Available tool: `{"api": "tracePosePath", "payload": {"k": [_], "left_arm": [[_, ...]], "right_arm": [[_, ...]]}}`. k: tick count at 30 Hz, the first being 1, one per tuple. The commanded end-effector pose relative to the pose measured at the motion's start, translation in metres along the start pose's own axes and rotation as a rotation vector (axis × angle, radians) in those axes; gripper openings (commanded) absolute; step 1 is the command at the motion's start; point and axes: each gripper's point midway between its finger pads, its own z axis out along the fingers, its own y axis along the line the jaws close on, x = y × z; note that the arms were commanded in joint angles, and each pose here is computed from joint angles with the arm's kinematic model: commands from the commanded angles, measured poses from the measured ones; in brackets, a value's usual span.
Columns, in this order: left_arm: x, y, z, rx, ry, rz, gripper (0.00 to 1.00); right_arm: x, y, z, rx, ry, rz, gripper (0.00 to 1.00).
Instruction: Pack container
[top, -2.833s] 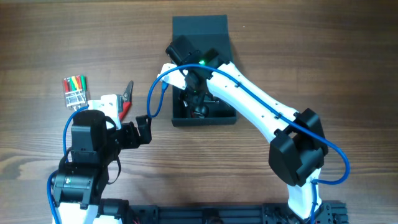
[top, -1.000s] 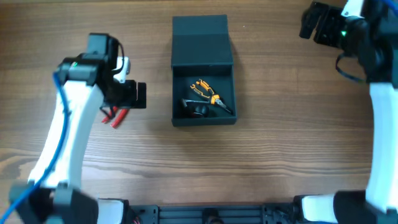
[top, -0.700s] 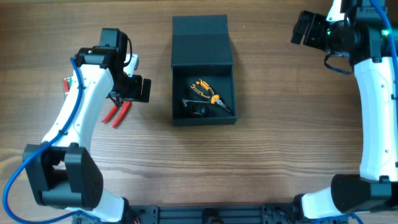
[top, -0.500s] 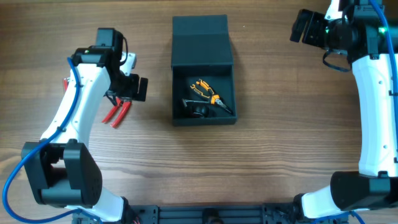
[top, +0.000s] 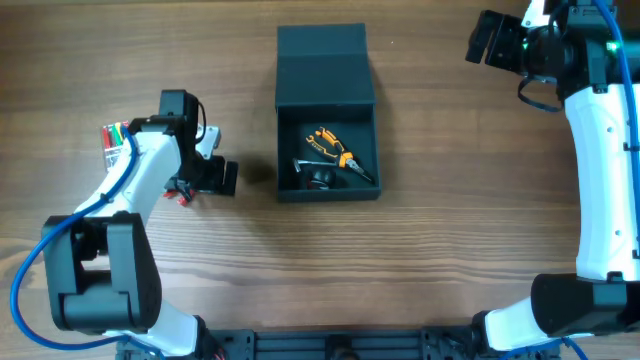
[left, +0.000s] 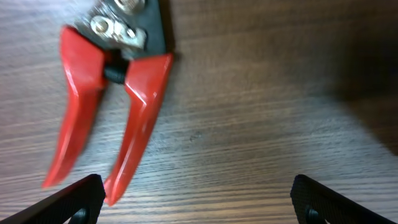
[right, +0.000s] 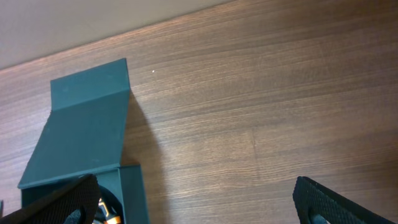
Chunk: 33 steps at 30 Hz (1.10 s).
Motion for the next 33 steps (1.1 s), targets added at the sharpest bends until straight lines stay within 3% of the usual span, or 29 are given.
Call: {"api": "tracePosePath", "payload": {"k": [1,16,33], "left_arm": [[0.004,-0.004,0.011,0.023,0.000,0.021,1.00],[-0.010,-0.001,0.020,0.007,-0.064,0.071,1.00],[-0.002,0.004,0.050,-0.011,0.018,0.069,0.96]], "right_arm": [[0.001,-0.001,0.008,0.007,0.015,-0.006,1.00],[0.002,-0.001,0.008,0.003,0.017,-0.029,1.00],[0.003,-0.001,0.008,0.003,0.021,-0.035,1.00]]}}
